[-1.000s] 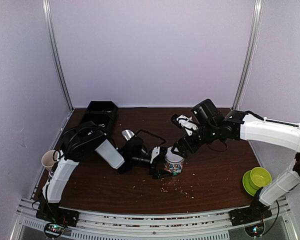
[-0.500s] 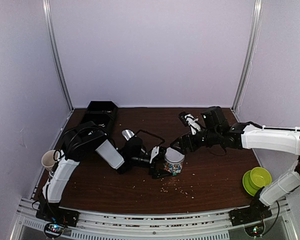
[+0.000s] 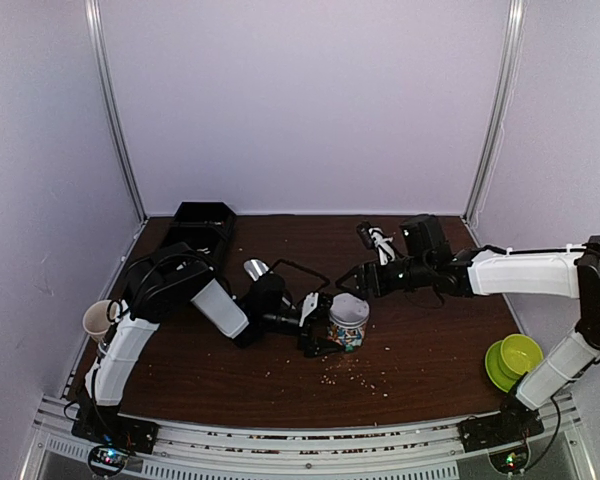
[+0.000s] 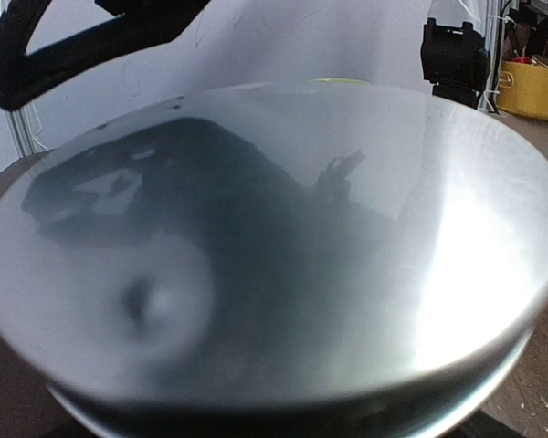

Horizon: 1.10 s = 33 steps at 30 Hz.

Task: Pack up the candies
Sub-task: Screw the box lid onto the packing box.

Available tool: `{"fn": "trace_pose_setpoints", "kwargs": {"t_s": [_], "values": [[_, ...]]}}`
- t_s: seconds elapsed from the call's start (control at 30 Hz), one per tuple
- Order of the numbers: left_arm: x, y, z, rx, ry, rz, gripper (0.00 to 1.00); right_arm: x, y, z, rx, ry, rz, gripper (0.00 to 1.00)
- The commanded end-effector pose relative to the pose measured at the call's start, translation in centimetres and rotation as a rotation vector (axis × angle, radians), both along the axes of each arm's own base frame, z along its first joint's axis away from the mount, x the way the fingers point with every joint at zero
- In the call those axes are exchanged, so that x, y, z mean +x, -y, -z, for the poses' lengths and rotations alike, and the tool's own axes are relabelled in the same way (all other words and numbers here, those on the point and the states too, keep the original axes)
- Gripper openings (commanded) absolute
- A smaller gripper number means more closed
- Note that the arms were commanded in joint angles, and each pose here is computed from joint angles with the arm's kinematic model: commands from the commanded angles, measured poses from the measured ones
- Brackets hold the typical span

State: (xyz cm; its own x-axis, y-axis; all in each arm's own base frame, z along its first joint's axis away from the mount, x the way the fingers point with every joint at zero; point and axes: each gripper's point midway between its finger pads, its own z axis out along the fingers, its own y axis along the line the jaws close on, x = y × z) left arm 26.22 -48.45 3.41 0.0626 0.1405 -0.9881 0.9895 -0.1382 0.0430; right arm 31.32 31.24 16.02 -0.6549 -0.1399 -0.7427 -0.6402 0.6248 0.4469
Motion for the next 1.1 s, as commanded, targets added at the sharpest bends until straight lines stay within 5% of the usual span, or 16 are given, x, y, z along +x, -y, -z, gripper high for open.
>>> {"fn": "trace_pose_setpoints", "kwargs": {"t_s": [0.0,0.47,1.07], "values": [[-0.2,-0.4,2.2,0.041,-0.063,0.007,0.9,0.1,0.0,1.3,0.029,-0.054,-0.016,0.73],[-0.1,-0.4,2.2,0.042,-0.073,0.0,0.9,-1.0,0.4,3.1,0.014,-0.092,-0.047,0.47],[0.8,-0.2,2.7,0.065,-0.107,-0.03,0.9,-2.4,2.3,3.5,-0.023,-0.074,-0.016,0.33]]}}
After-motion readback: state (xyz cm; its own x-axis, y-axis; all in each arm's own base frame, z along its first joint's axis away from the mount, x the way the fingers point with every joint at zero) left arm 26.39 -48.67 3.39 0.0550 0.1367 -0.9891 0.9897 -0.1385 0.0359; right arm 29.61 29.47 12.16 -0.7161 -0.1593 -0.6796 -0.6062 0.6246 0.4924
